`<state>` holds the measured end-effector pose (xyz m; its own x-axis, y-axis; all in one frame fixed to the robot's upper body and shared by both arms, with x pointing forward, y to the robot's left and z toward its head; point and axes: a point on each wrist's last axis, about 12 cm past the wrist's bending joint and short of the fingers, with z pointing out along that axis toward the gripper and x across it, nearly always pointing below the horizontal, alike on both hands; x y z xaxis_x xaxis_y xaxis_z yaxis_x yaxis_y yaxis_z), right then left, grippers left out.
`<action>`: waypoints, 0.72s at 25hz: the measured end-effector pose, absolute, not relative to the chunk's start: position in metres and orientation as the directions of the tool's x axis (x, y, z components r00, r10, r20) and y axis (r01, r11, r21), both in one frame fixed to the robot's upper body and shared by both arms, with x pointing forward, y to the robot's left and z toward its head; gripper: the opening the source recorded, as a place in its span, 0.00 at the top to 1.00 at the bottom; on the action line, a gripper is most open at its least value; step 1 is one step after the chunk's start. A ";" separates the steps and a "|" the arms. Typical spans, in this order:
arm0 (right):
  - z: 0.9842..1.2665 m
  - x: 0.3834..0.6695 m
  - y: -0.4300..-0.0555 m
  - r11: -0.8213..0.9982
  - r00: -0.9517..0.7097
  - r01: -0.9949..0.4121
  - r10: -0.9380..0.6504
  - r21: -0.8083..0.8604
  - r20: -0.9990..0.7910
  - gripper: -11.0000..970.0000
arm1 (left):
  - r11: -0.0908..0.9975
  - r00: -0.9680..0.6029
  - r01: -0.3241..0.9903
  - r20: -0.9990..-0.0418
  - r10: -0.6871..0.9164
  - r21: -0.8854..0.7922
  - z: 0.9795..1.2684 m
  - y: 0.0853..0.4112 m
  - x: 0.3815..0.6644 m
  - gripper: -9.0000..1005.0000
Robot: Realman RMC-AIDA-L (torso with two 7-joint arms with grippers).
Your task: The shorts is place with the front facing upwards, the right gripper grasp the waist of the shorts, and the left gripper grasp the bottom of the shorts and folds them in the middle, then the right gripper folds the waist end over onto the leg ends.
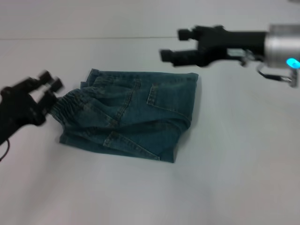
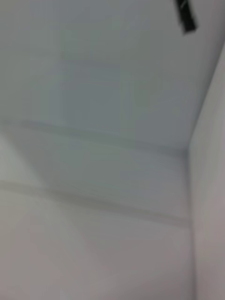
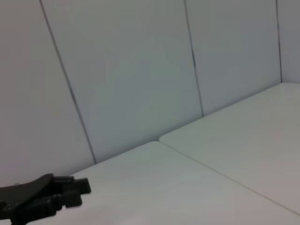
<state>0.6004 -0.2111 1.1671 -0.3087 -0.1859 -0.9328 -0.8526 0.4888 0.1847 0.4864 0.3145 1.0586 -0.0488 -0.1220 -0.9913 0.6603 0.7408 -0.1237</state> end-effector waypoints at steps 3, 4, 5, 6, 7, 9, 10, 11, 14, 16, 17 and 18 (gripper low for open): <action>1.154 0.577 -0.244 0.491 -0.294 -0.851 -0.157 0.184 -0.943 0.02 | 0.637 -0.095 0.762 -0.993 -0.065 -0.114 1.064 0.306 0.483 0.75; 1.149 0.569 -0.254 0.491 -0.298 -0.850 -0.150 0.190 -0.943 0.02 | 0.618 -0.105 0.777 -0.993 -0.058 -0.118 1.065 0.305 0.483 0.72; 1.145 0.563 -0.259 0.483 -0.298 -0.854 -0.152 0.192 -0.943 0.02 | 0.607 -0.118 0.784 -0.992 -0.052 -0.125 1.065 0.304 0.483 0.70; 1.140 0.556 -0.263 0.476 -0.296 -0.859 -0.158 0.190 -0.942 0.02 | 0.606 -0.124 0.785 -0.991 -0.050 -0.128 1.064 0.303 0.483 0.67; 1.135 0.550 -0.267 0.468 -0.291 -0.865 -0.168 0.184 -0.942 0.02 | 0.606 -0.129 0.785 -0.991 -0.046 -0.130 1.063 0.303 0.484 0.65; 1.126 0.539 -0.270 0.456 -0.277 -0.874 -0.189 0.165 -0.942 0.02 | 0.593 -0.143 0.794 -0.989 -0.031 -0.133 1.062 0.300 0.484 0.55; 1.123 0.536 -0.270 0.453 -0.276 -0.877 -0.196 0.162 -0.941 0.02 | 0.586 -0.150 0.799 -0.988 -0.025 -0.136 1.061 0.299 0.483 0.51; 1.119 0.533 -0.270 0.449 -0.276 -0.879 -0.203 0.161 -0.939 0.02 | 0.583 -0.156 0.801 -0.988 -0.019 -0.138 1.060 0.298 0.484 0.46; 1.112 0.531 -0.269 0.449 -0.294 -0.876 -0.204 0.177 -0.934 0.02 | 0.582 -0.187 0.798 -0.982 0.000 -0.152 1.057 0.296 0.486 0.33; 1.110 0.531 -0.268 0.449 -0.299 -0.875 -0.203 0.182 -0.932 0.02 | 0.580 -0.207 0.797 -0.978 0.004 -0.166 1.055 0.295 0.486 0.26; 1.110 0.532 -0.268 0.449 -0.298 -0.875 -0.204 0.182 -0.933 0.02 | 0.579 -0.217 0.796 -0.976 0.006 -0.174 1.055 0.295 0.486 0.22; 1.111 0.532 -0.268 0.448 -0.297 -0.876 -0.204 0.180 -0.933 0.02 | 0.579 -0.222 0.796 -0.975 0.007 -0.177 1.054 0.295 0.486 0.18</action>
